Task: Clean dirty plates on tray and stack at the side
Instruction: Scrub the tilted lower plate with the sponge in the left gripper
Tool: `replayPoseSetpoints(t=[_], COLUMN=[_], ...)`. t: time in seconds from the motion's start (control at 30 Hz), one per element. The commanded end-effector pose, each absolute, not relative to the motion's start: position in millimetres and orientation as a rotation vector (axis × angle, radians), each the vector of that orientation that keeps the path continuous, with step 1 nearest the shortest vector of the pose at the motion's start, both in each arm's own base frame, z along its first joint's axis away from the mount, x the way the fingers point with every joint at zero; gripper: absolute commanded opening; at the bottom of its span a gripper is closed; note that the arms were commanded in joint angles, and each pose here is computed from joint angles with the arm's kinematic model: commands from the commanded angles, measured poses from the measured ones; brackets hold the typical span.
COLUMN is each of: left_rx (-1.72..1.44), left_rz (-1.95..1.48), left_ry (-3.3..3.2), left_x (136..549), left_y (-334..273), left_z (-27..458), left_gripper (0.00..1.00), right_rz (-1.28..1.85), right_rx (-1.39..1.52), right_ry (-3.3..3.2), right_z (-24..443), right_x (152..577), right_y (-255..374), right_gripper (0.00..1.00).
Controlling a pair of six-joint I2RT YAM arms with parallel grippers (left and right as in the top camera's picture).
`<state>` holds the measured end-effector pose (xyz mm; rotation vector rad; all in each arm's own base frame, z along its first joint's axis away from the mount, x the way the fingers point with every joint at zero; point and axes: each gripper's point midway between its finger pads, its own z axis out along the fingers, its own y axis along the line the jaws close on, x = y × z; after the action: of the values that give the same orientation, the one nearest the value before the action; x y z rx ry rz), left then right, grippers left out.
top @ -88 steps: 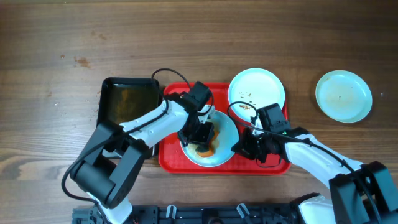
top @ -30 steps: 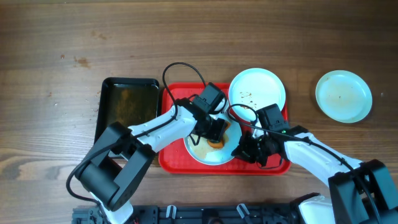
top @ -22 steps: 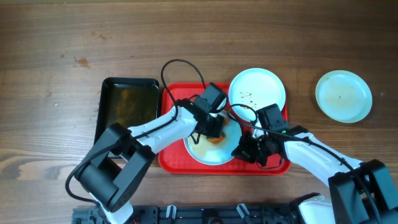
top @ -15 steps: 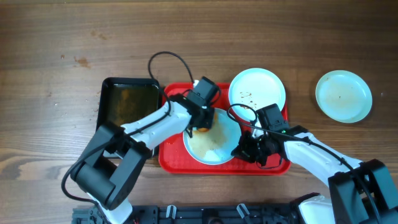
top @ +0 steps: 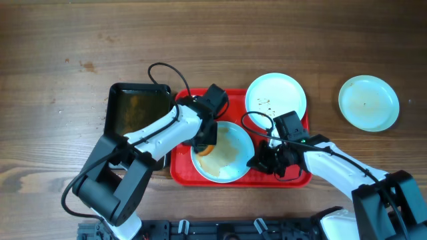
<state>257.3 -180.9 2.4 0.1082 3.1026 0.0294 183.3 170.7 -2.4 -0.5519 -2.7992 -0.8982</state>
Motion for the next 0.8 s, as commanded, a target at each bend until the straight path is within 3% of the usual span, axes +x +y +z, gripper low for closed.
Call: replayPoseSetpoints(t=[0.0, 0.3, 0.5, 0.77], left_rx=[0.09, -0.186, -0.199, 0.115], left_rz=[0.357, 0.617, 0.343, -0.219], left_ry=[3.206, 3.166, 3.098, 3.086], left_x=[232, 220, 250, 258], left_y=[-125, -95, -129, -219], left_z=[-25, -14, -26, -29], left_gripper=[0.04, 0.04, 0.04, 0.04], right_rz=[-0.714, -0.71, -0.709, -0.708], right_rx=[-0.617, -0.616, -0.615, -0.604], right_ry=[-2.809, -2.811, -2.811, -2.813], right_z=[-24, -24, -24, -24], right_x=[168, 168, 168, 167], right_y=[150, 149, 149, 149], right_gripper=[0.05, 0.05, 0.05, 0.05])
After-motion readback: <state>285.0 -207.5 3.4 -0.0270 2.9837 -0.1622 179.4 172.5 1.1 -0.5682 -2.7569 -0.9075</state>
